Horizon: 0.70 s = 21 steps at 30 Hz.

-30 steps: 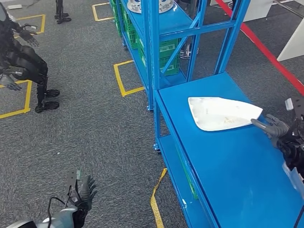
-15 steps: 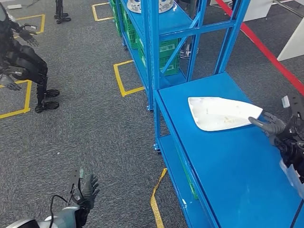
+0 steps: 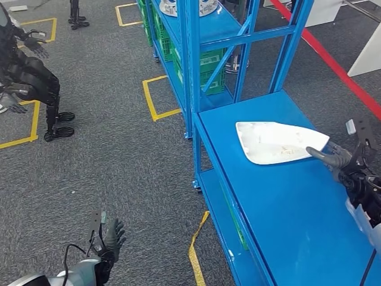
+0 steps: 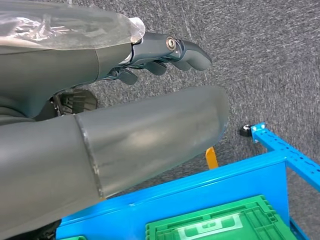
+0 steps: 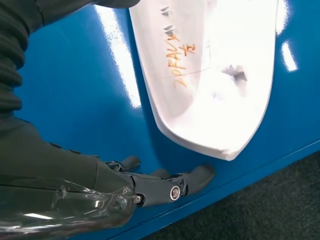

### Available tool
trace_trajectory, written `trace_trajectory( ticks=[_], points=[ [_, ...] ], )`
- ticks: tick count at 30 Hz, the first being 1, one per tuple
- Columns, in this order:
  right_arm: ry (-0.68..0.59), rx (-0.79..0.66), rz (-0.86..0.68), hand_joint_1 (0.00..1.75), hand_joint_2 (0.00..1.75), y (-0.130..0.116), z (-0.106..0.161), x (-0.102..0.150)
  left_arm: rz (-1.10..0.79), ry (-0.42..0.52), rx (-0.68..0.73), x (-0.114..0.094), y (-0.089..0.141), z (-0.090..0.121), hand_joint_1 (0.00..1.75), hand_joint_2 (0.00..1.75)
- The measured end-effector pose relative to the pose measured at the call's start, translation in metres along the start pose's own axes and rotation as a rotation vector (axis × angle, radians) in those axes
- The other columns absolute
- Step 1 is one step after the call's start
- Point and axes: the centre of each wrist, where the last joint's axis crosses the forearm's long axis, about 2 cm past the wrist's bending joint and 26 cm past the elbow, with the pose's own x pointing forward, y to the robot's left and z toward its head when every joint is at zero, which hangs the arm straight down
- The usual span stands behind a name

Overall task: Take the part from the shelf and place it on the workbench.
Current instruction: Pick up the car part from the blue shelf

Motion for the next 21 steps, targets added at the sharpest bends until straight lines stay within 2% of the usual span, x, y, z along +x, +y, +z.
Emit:
trace_trajectory(
  ticks=[2,3,4,5,6,11,21],
  points=[
    [0.007,0.0,0.001,0.81,1.75,0.0013,-0.0002,-0.0001,-0.001,0.0,-0.001,0.0,-0.0002,0.0,0.0,0.0],
    [0.01,0.001,0.002,1.23,1.75,0.0019,-0.0003,-0.0001,-0.002,0.0,-0.002,0.0,-0.0003,-0.0001,0.0,0.0],
    [0.013,0.002,0.002,1.54,1.75,0.0024,-0.0003,0.0,-0.002,0.0,-0.002,0.0,-0.0004,-0.0001,0.0,0.0],
    [0.016,0.003,0.002,1.63,1.75,0.0029,-0.0004,0.0001,-0.002,0.0,-0.002,0.0001,-0.0006,-0.0002,0.0,0.0],
    [0.018,0.004,0.002,1.69,1.75,0.0034,-0.0005,0.0001,-0.003,0.0,-0.003,0.0002,-0.0007,-0.0003,0.0,0.0],
    [0.026,0.003,0.004,1.75,1.75,0.0039,-0.0006,-0.0007,-0.006,0.001,-0.009,0.0006,-0.002,-0.0008,0.0,0.0],
    [0.035,0.006,0.016,1.75,1.75,0.0029,-0.0007,-0.0028,-0.008,0.002,-0.017,0.0016,-0.0031,-0.0015,0.0,0.0]
  ],
)
